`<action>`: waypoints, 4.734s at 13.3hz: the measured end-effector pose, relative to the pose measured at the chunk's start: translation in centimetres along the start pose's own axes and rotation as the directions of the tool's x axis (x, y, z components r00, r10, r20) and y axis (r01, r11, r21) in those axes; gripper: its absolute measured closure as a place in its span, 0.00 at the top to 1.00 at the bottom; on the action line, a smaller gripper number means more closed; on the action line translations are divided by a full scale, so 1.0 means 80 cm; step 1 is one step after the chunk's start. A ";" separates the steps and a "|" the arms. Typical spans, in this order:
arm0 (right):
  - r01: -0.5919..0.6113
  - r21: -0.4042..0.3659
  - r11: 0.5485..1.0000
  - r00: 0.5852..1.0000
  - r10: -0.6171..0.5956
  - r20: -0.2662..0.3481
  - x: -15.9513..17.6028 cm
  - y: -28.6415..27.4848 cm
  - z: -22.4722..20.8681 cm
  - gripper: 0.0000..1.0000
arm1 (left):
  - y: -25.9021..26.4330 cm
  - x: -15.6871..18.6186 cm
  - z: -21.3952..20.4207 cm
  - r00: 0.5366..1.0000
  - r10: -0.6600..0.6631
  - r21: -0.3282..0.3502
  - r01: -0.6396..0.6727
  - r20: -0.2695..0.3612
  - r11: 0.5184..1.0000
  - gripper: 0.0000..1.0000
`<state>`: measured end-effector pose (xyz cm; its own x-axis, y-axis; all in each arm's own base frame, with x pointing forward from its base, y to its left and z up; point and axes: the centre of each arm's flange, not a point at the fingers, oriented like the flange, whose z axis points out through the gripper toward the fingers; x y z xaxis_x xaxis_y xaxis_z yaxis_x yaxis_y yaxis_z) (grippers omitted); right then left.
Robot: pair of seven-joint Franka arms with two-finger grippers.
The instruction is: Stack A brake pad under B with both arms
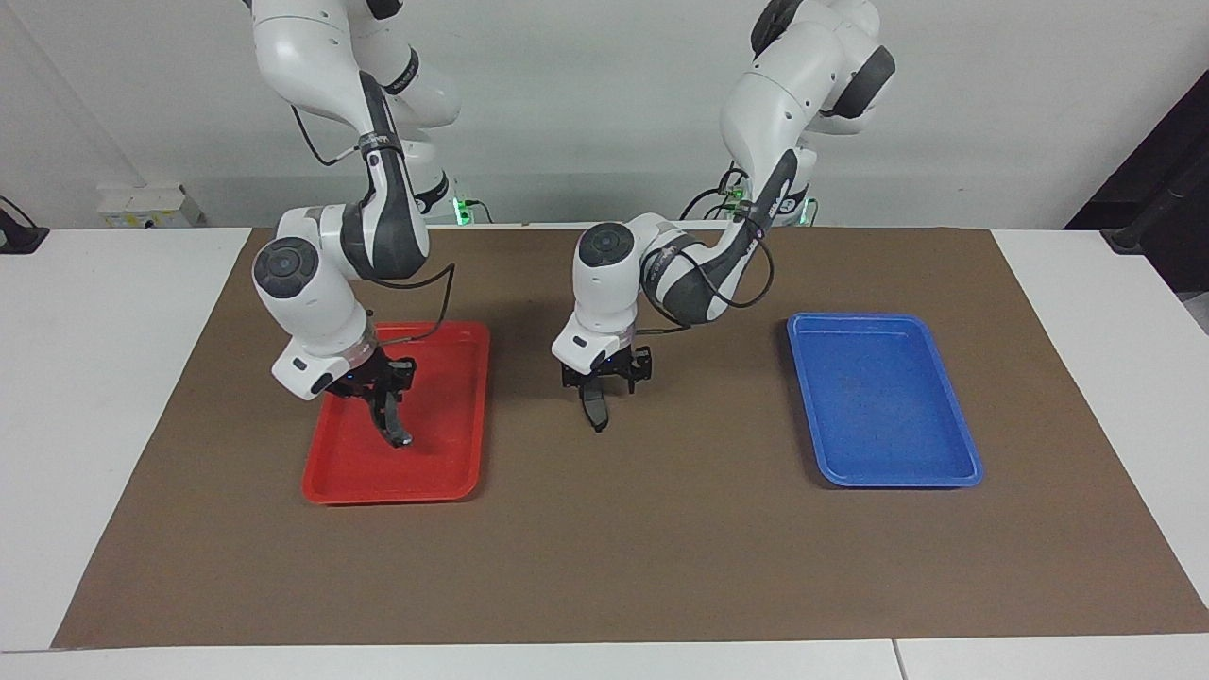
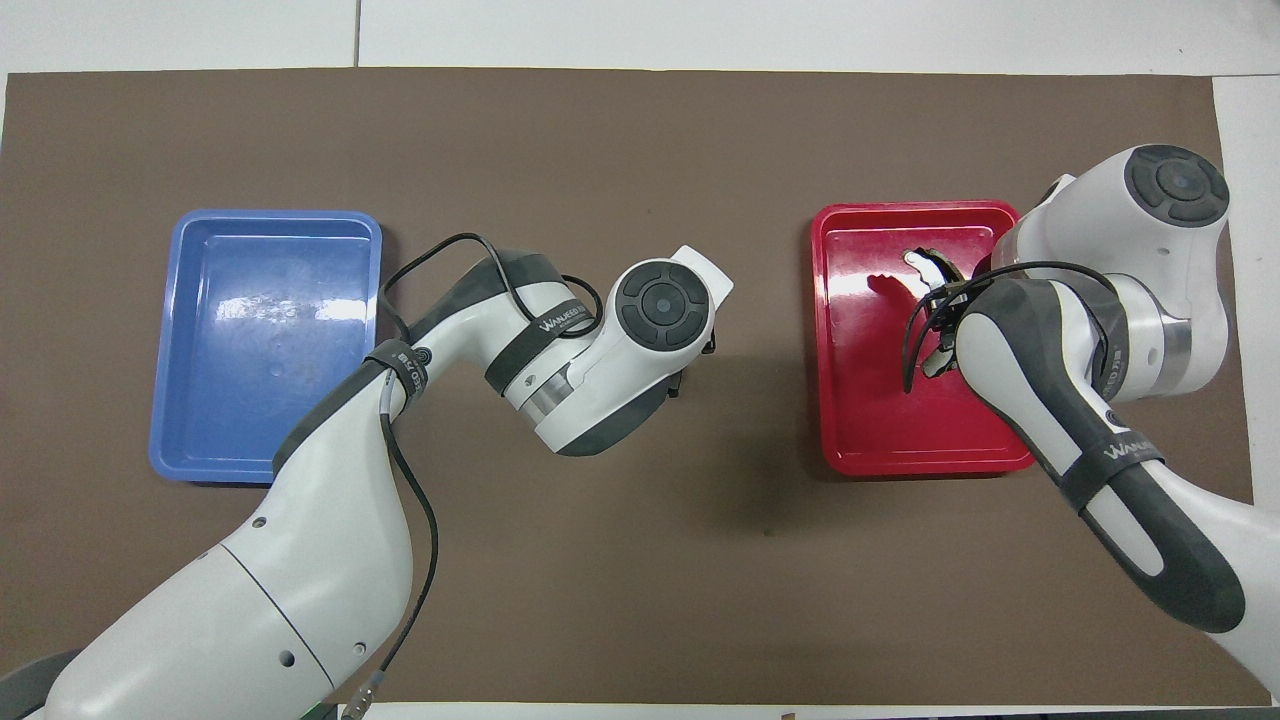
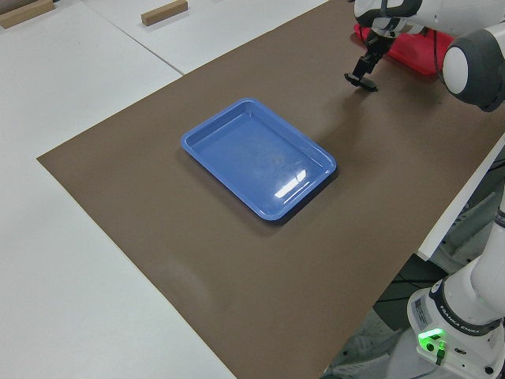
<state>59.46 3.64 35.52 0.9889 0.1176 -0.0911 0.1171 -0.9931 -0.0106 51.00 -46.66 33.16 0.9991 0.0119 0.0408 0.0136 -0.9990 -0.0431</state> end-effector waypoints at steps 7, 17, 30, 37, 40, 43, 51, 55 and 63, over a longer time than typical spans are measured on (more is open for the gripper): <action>-0.021 0.011 1.000 1.000 0.021 0.004 0.007 -0.108 -0.047 0.41 | -0.144 0.056 -0.184 0.995 0.065 0.033 -0.068 0.075 0.997 1.00; -0.088 0.025 0.996 0.995 0.089 -0.037 -0.008 -0.383 -0.005 0.41 | -0.467 0.065 -0.328 0.989 0.104 0.012 -0.105 0.104 0.994 1.00; -0.029 0.042 0.999 0.997 0.032 -0.072 0.009 -0.399 0.056 0.41 | -0.513 0.054 -0.356 0.987 0.148 -0.039 -0.146 0.064 0.989 1.00; 0.004 0.035 0.999 0.998 -0.002 -0.065 0.009 -0.394 0.061 0.41 | -0.512 0.055 -0.342 0.987 0.143 -0.038 -0.141 0.079 0.989 1.00; 0.005 0.034 0.999 0.998 -0.003 -0.064 0.008 -0.394 0.062 0.41 | -0.512 0.054 -0.332 0.985 0.143 -0.038 -0.140 0.097 0.989 1.00; 0.004 0.034 0.999 0.998 -0.002 -0.063 0.008 -0.393 0.063 0.41 | -0.513 0.054 -0.330 0.984 0.145 -0.039 -0.142 0.100 0.989 1.00; 0.005 0.035 0.999 0.998 -0.002 -0.060 0.004 -0.390 0.074 0.41 | -0.513 0.053 -0.327 0.984 0.145 -0.039 -0.142 0.104 0.989 1.00; 0.005 0.034 0.999 0.998 -0.003 -0.060 0.004 -0.390 0.075 0.41 | -0.513 0.053 -0.327 0.984 0.145 -0.039 -0.142 0.104 0.989 1.00; -0.038 0.000 0.999 0.993 0.038 -0.110 0.003 -0.356 -0.018 1.00 | -0.513 0.053 -0.325 0.984 0.145 -0.039 -0.142 0.106 0.989 1.00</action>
<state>56.52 31.93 37.24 0.9967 0.0789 0.0183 0.0790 -0.9968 -0.0069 53.66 -6.76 61.10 0.9891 -0.1287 -0.0717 -0.1297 -0.9915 -0.0097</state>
